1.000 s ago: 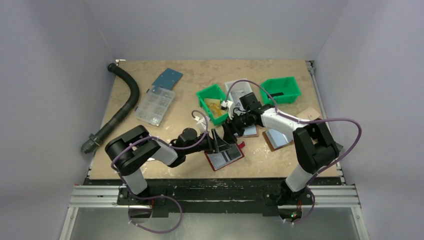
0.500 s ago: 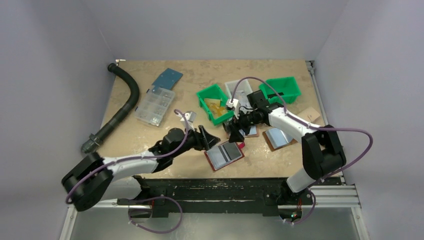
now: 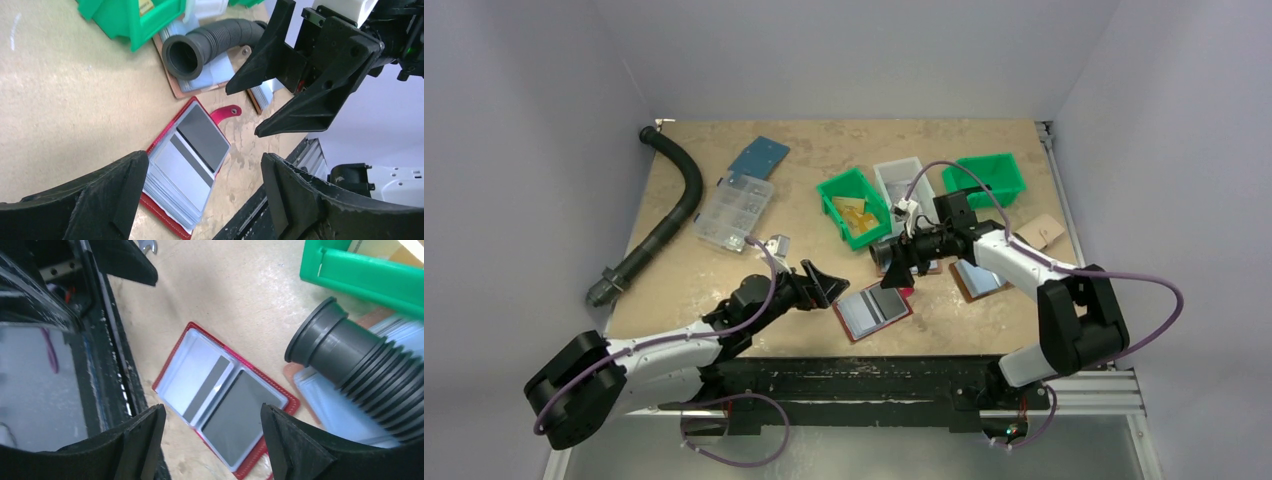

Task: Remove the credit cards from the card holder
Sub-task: Remove the credit card from the card holder.

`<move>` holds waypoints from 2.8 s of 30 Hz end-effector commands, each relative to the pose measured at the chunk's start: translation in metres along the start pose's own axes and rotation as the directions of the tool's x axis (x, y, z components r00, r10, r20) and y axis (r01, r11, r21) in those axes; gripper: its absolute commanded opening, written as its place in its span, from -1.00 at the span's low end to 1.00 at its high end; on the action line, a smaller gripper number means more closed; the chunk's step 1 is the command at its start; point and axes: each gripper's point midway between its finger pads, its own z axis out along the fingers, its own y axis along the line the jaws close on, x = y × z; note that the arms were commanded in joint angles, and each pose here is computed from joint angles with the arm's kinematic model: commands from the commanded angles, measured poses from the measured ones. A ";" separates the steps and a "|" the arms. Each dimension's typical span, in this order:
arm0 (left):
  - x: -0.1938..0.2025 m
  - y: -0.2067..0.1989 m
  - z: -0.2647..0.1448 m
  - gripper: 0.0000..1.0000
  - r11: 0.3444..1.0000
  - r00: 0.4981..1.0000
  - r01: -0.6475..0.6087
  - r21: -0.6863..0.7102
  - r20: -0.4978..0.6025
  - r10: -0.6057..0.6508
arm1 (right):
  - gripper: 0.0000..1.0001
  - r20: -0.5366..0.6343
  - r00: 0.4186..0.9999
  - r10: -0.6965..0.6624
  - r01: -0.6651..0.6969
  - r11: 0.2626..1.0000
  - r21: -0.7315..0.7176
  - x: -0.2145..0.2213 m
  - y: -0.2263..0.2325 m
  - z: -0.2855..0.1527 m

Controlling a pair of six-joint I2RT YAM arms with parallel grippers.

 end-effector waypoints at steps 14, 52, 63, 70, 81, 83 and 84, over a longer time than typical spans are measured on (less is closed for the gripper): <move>0.020 -0.019 0.017 0.42 0.990 0.994 0.082 0.114 -0.086 -0.072 | 0.26 0.085 0.954 0.288 -0.297 0.947 0.124 0.015 -0.033 0.015; 0.094 0.035 0.048 -0.64 0.992 0.953 0.077 -0.101 -0.285 -0.103 | -0.18 0.024 0.943 0.333 -0.333 0.939 0.081 0.024 -0.032 0.024; 0.096 0.040 0.047 -0.72 0.989 0.951 0.072 -0.126 -0.289 -0.106 | -0.18 0.035 0.944 0.329 -0.330 0.936 0.119 0.022 -0.038 0.022; 0.095 0.039 0.047 -0.72 0.990 0.952 0.066 -0.123 -0.290 -0.099 | -0.07 0.062 0.969 0.237 -0.242 0.966 0.092 0.008 -0.028 0.011; 0.092 0.035 0.047 -0.72 0.992 0.953 0.056 -0.117 -0.291 -0.088 | -0.16 0.022 0.954 0.300 -0.300 0.949 0.092 0.022 -0.033 0.020; 0.092 0.035 0.047 -0.71 0.992 0.953 0.055 -0.117 -0.291 -0.087 | -0.15 0.024 0.950 0.312 -0.313 0.943 0.117 0.025 -0.038 0.021; 0.092 0.035 0.047 -0.72 0.992 0.953 0.056 -0.115 -0.291 -0.087 | -0.14 0.024 0.948 0.317 -0.317 0.940 0.126 0.026 -0.040 0.021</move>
